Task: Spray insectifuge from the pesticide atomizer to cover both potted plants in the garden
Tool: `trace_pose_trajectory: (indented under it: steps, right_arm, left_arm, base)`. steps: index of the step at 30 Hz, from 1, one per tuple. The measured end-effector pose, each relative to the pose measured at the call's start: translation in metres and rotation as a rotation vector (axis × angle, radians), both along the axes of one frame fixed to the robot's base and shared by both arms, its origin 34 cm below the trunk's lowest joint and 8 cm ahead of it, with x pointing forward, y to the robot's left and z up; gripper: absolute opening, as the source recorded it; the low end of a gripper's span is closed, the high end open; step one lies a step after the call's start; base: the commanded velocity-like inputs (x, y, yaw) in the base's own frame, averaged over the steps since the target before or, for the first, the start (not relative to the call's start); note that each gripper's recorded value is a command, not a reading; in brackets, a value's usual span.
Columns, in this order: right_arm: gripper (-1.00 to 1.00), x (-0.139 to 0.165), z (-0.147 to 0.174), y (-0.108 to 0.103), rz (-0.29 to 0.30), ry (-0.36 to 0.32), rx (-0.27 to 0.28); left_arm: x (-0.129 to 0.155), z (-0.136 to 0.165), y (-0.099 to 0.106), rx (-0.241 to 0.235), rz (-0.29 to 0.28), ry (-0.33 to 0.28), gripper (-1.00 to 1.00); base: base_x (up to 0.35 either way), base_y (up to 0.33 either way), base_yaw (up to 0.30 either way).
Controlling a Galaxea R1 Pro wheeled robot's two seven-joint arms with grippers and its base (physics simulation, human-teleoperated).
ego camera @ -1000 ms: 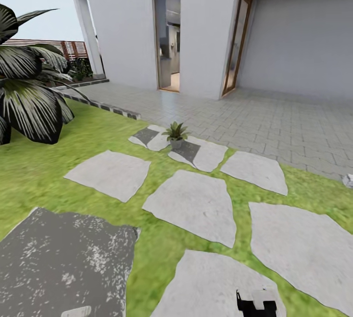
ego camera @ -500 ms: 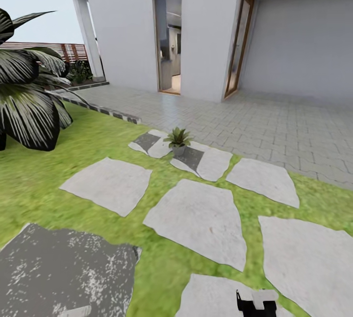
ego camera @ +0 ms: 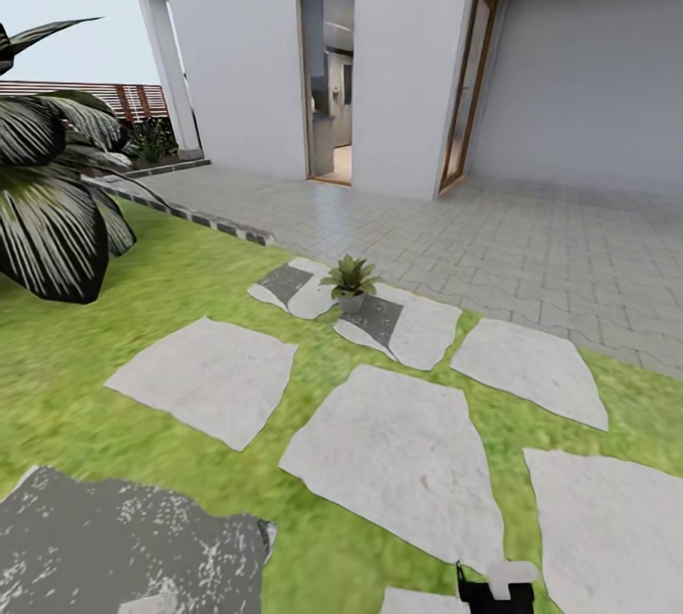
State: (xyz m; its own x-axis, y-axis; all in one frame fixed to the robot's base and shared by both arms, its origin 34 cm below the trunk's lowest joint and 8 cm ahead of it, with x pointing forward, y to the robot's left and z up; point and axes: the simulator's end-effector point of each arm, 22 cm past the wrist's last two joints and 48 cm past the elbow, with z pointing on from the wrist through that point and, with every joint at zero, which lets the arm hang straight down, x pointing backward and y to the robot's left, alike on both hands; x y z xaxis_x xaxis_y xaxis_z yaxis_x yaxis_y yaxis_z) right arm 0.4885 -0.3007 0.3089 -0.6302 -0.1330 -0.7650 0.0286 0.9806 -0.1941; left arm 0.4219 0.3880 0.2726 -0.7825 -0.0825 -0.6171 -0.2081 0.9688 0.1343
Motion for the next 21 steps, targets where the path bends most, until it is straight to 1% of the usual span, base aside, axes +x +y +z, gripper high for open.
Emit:
trace_pose_trajectory:
  steps: [5, 12, 21]
  right_arm:
    - [1.00, 0.0001, -0.0001, 0.0023, 0.001, 0.000, 0.003]
    - [1.00, 0.0011, 0.0015, 0.0028, -0.001, -0.004, 0.003]
    - [1.00, 0.0014, 0.0016, 0.0029, 0.003, -0.004, 0.004]
  left_arm:
    - [0.0001, 0.0001, 0.0001, 0.000, 0.000, 0.000, -1.00]
    - [0.0014, 0.0013, 0.0003, 0.000, 0.000, -0.004, -1.00]
    - [0.0016, 0.0016, 0.0006, 0.001, 0.000, -0.005, -1.00]
  base:
    - [0.337, 0.114, -0.047]
    - [0.337, 0.142, -0.203]
    - [0.337, 0.150, -0.017]
